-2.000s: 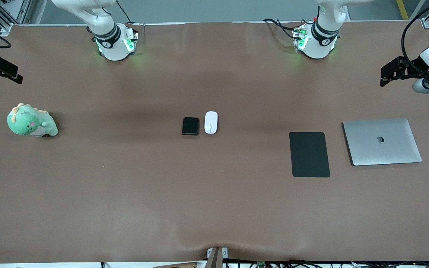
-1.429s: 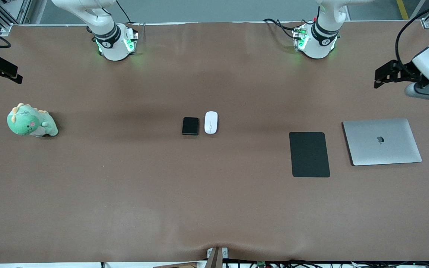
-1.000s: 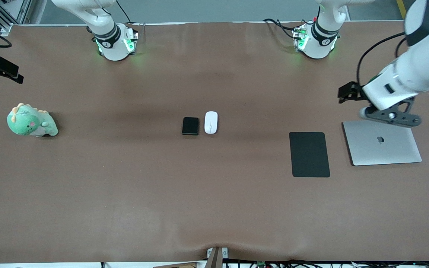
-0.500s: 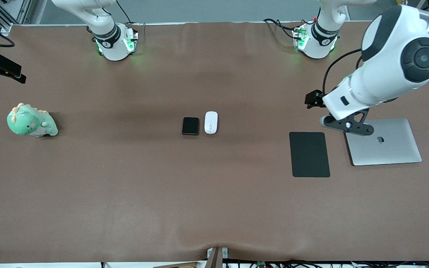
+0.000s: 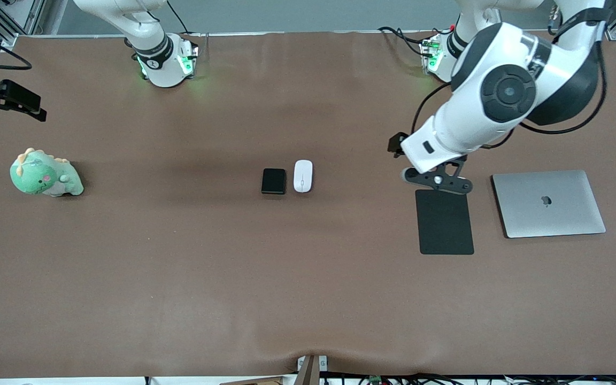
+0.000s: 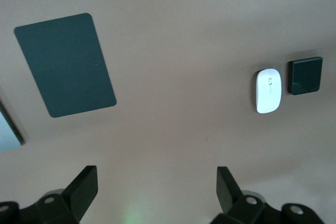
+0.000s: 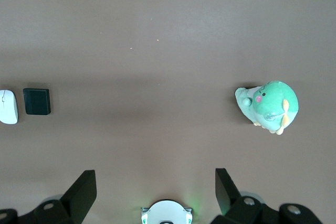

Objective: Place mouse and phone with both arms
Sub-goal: 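Move the left gripper toward the white mouse beside the phone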

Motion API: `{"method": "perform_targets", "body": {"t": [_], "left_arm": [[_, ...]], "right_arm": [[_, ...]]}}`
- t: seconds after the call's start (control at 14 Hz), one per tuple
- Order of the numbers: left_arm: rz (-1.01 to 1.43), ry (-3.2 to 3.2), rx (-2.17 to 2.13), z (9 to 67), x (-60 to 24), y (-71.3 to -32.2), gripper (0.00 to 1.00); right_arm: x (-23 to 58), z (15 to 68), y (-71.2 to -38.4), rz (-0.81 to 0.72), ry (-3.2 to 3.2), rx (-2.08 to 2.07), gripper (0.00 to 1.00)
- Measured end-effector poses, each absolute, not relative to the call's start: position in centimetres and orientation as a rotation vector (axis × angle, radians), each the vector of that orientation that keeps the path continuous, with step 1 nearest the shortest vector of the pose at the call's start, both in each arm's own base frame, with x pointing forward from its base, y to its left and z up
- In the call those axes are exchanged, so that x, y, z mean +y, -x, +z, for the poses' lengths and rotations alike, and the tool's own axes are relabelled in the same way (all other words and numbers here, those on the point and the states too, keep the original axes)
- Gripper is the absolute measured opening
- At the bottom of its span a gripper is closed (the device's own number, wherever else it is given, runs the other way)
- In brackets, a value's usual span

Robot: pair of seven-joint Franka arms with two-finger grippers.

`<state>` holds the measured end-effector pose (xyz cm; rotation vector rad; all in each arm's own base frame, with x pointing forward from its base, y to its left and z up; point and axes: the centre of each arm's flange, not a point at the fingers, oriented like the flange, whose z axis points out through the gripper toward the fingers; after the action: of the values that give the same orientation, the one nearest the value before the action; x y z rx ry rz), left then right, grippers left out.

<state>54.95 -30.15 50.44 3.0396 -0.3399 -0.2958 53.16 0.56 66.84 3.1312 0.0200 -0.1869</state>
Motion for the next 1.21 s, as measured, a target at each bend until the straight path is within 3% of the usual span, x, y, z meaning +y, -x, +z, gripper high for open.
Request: {"method": "perform_targets", "body": {"t": [0.71, 1.21], "left_arm": [[-0.193, -3.027, -0.298, 51.8, -31.3, -55.4, 1.00], [-0.161, -2.980, -0.367, 45.8, -36.5, -56.2, 1.00]], "right_arm": [[1.3, 65.0, -54.2, -0.241, -3.125, 0.040, 1.00], [2.0, 64.3, -54.6, -0.259, -3.121, 0.058, 1.00]]}}
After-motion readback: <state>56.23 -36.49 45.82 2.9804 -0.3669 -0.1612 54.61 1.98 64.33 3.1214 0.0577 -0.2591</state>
